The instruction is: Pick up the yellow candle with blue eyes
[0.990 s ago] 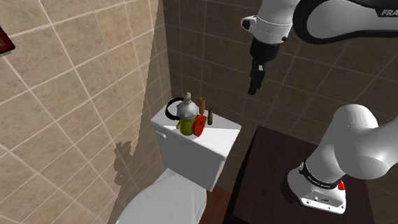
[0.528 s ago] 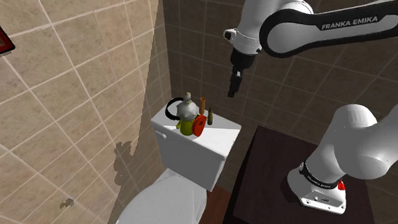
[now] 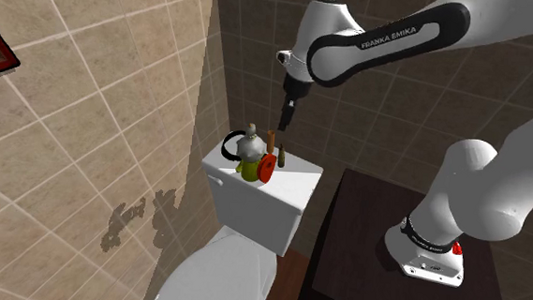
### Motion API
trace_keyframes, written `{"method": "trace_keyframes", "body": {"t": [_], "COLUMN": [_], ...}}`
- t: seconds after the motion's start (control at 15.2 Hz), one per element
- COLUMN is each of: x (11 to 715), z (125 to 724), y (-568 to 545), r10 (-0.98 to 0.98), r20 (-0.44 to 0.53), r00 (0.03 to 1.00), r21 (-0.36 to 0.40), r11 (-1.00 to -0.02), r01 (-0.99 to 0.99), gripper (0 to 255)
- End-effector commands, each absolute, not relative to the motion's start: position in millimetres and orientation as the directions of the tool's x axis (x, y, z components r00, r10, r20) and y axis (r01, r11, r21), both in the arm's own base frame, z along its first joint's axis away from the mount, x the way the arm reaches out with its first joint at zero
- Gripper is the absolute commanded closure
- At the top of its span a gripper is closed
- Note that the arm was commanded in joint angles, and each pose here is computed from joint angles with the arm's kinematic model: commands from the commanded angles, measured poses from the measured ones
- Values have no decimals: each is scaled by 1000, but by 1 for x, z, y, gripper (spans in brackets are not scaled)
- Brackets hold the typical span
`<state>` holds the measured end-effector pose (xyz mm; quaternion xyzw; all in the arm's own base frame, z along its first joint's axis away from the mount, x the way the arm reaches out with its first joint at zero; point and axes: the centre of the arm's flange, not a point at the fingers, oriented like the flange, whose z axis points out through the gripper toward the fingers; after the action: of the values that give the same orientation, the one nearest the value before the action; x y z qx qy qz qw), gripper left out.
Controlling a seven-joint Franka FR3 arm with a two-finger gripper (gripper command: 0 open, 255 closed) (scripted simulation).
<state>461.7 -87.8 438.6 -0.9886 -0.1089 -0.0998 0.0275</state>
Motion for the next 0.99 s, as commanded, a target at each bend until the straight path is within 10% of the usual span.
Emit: {"method": "trace_keyframes", "body": {"t": [0.0, 0.92], "x": [480, 569], "z": [422, 335], "y": [-94, -124], "r10": [213, 218], "r20": [229, 332], "r00": [950, 918], "r21": [-42, -88], "r11": [-973, -961], "r01": [228, 260], "gripper": [0, 0]}}
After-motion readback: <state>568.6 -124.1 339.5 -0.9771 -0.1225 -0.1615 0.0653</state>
